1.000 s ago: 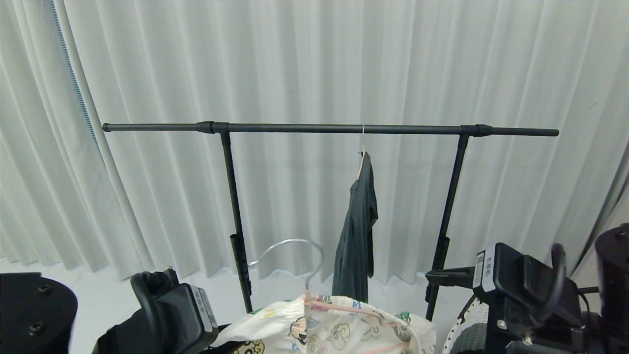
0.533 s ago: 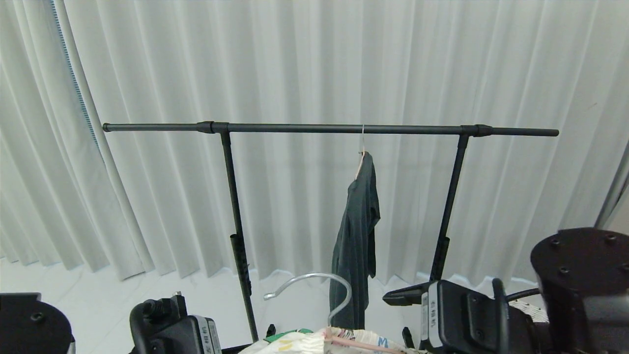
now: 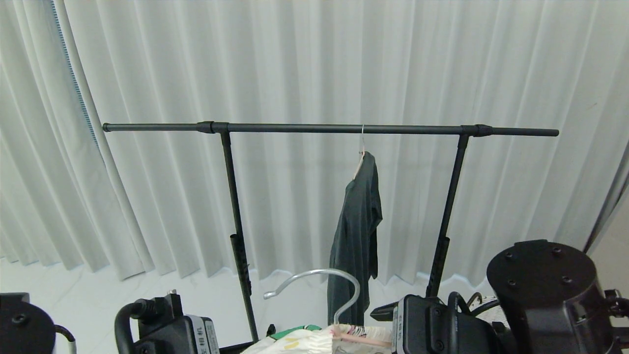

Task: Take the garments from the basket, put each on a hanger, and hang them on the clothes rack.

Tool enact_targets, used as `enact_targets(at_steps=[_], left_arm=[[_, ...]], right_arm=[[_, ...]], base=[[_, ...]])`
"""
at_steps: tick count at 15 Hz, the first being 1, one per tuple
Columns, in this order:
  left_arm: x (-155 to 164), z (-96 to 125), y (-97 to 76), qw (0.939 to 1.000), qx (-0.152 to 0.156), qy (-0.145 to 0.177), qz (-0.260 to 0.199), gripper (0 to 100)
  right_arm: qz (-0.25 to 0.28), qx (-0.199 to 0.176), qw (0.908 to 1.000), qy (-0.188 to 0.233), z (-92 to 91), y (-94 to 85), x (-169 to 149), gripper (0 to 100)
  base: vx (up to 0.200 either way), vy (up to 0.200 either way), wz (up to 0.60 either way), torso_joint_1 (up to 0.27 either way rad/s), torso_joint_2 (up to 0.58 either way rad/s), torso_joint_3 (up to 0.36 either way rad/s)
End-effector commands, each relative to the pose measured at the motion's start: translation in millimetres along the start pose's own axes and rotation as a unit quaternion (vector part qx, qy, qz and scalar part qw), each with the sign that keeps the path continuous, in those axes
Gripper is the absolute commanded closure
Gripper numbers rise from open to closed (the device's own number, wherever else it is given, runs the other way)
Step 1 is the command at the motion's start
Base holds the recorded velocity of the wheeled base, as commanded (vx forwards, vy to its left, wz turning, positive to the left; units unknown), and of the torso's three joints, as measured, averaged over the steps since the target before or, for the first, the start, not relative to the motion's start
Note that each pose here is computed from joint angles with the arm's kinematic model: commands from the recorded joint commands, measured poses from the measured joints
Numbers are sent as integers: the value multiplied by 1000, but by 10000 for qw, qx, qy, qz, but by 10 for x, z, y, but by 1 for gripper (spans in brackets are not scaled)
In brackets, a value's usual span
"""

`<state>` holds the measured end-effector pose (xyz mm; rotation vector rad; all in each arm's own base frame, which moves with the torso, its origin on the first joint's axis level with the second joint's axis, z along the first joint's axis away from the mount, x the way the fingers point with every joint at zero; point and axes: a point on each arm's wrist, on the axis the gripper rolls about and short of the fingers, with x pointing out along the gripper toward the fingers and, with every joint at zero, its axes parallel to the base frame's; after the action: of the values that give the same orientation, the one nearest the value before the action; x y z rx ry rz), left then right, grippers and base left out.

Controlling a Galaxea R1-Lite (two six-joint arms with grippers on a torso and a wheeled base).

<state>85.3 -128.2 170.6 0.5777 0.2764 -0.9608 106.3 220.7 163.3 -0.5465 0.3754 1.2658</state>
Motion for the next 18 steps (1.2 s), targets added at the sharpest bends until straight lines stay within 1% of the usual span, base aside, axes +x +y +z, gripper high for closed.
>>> enact_targets(at_steps=[1,7,9,10,12,15,16,18], left_arm=[[2,-2,-3,10000,3,6,-1,100],[-2,2,-11,10000,17,-12,-24,100],[-1,7,-29,10000,54,-23,-69,100],[3,7,-27,10000,42,-18,-56,0],[8,-3,-15,10000,3,33,36,0],[4,-79,-16,9998,-46,160,87,0],[1,-139,-1,9995,-102,266,164,0],[-54,-297,81,9970,-325,481,519,0]], right_arm=[[0,6,10000,31,-8,-3,18,100],[-84,16,10000,13,-8,-31,7,100],[-114,-117,9999,-33,3,-35,-23,100],[-133,-228,9996,-75,9,-40,-52,100],[-229,-461,9985,-164,19,-71,-127,100],[-552,-657,9961,-214,-11,-206,-256,100],[-671,-675,9953,-186,-46,-256,-298,100],[-894,-651,9936,-246,-97,-338,-435,100]], base=[[0,0,0,0,0,0],[0,0,0,0,0,0],[0,0,0,0,0,0],[0,0,0,0,0,0],[0,0,0,0,0,0],[0,0,0,0,0,0],[0,0,0,0,0,0],[0,0,0,0,0,0]])
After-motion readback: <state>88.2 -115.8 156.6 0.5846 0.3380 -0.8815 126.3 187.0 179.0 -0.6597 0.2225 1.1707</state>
